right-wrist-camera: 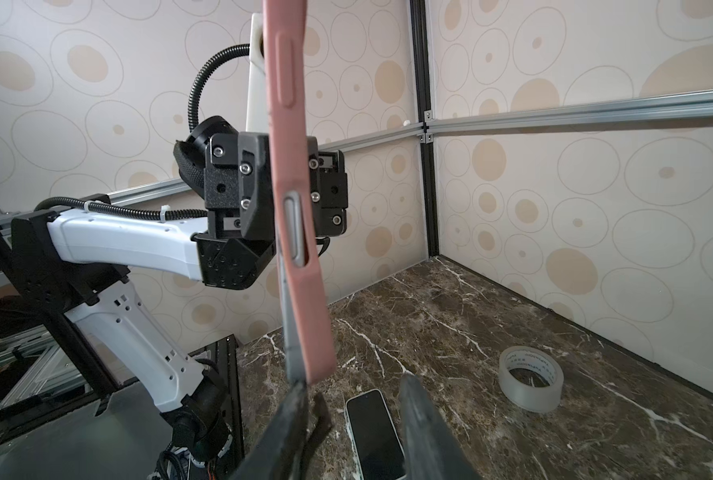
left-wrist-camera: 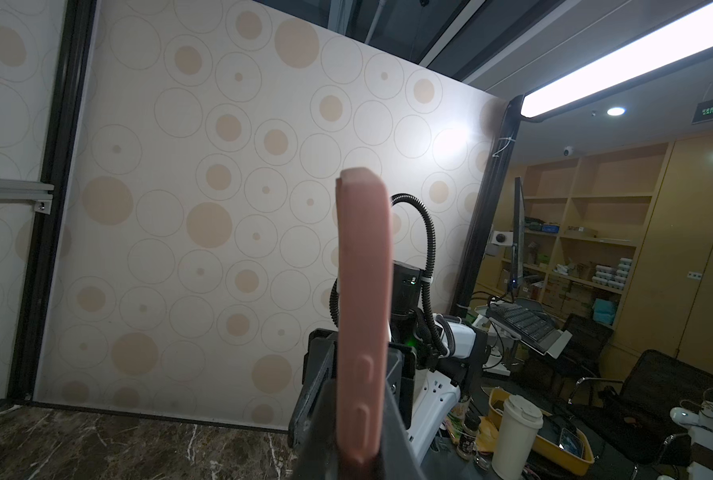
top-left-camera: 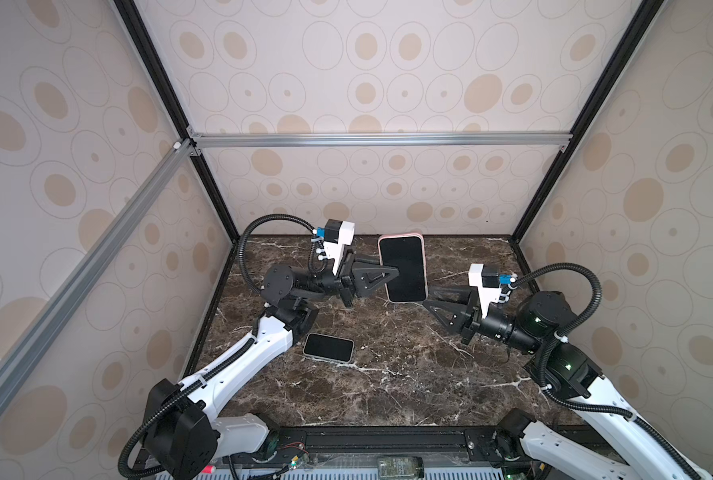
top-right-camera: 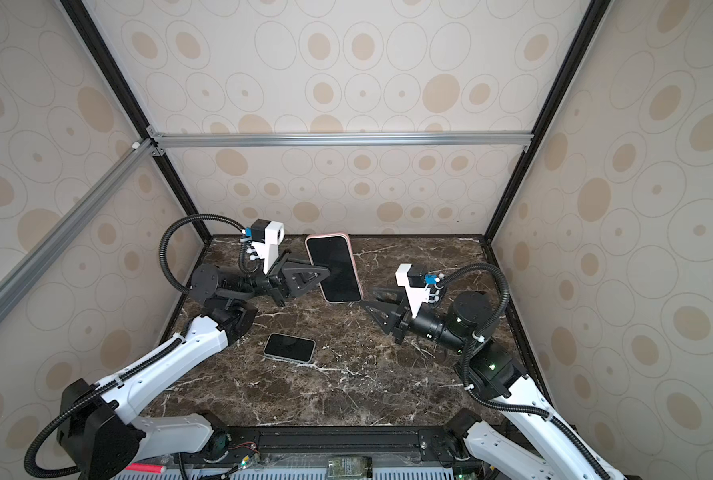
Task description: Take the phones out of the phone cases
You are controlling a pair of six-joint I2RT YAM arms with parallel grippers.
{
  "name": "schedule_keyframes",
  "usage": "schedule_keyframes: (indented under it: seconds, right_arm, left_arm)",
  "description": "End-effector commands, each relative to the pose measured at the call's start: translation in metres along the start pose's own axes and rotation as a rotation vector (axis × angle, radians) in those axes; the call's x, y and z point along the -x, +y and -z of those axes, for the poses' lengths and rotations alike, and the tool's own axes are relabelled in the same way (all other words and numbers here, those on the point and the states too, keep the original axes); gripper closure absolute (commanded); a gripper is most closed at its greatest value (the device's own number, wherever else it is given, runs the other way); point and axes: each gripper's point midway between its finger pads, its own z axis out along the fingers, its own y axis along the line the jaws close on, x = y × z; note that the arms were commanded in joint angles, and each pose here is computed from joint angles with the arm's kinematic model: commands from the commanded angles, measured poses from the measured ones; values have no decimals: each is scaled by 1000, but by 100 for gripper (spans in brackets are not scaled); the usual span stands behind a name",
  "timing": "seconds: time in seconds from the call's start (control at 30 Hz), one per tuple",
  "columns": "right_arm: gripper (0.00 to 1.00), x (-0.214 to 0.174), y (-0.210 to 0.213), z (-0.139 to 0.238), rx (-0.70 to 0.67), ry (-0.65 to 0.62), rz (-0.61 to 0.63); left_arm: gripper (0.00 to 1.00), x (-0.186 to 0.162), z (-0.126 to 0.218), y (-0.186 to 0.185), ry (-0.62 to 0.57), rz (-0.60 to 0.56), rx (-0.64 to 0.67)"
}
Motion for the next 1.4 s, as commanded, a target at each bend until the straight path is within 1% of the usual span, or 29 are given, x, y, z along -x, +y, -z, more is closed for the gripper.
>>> schedule_keyframes:
  seconds: [0.0,0.37,0.63,0.83,0.93,1.17,1.37]
  right_arm:
    - [63,21,-8,1,-56,-75,-1]
    - [63,22,-9,-9,-34,-68,-38]
    - [65,24,-20,-9,-100,-70,-73]
    - [65,28,-18,-9,-89,-78,-76]
    - [65,31,-10,-8,-49,-87,-59]
    - [63,36,19,-3,100,-76,16]
    - [63,38,30,-6,164,-28,16]
  left_arm:
    - [100,20,-3,-30,-32,-69,-82]
    - [100,14,-4,-31,-24,-48,-100]
    - [100,5,-6,-33,-1,-23,-123]
    - [100,1,-6,-33,7,-16,-125]
    - [100,-1,-6,-31,10,-11,-118]
    - [100,-5,-8,-24,43,-8,-97]
    - [100,-15,-9,-15,96,0,-61]
